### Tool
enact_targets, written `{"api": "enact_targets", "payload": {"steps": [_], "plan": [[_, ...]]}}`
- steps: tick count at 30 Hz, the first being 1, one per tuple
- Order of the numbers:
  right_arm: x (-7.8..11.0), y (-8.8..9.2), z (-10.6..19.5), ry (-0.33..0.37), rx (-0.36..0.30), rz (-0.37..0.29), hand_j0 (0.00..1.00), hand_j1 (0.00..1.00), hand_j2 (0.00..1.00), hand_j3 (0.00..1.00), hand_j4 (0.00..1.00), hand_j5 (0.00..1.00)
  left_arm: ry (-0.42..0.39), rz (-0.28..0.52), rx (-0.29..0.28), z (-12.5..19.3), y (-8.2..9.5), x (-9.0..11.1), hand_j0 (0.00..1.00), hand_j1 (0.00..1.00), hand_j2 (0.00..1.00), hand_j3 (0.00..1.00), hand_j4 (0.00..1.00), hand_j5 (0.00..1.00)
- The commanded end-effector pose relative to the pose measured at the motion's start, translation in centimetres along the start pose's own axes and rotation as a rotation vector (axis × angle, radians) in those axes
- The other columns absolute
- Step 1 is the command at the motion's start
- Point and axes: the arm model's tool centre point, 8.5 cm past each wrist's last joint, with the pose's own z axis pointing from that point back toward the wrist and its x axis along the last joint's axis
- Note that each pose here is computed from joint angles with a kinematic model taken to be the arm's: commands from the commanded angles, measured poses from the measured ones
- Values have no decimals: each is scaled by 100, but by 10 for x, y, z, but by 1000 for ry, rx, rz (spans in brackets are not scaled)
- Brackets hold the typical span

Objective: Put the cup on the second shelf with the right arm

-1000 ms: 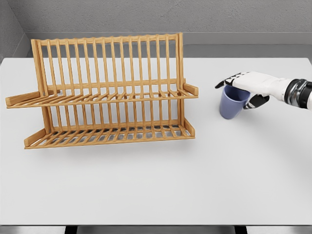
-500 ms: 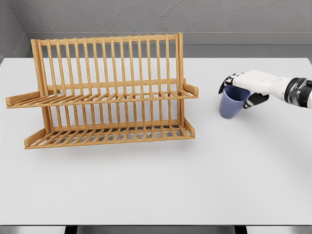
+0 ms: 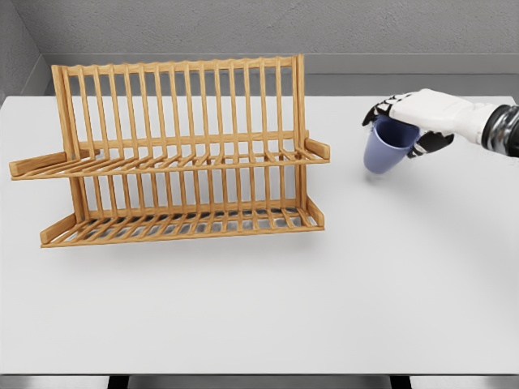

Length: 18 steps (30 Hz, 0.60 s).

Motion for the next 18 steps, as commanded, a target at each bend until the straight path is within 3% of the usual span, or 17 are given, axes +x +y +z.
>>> {"api": "enact_targets", "payload": {"steps": [1,11,18], "plan": [[1,-11,6,1,-34,5,64,64,64,64,64,64,0,1,0,0,0,0,100,100,100,100,100,100],[6,-27,11,-7,-76,28,63,63,63,63,63,63,0,1,0,0,0,0,100,100,100,100,100,100],[12,-52,24,-16,-143,64,63,63,63,63,63,63,0,-1,0,0,0,0,100,100,100,100,100,100]]}}
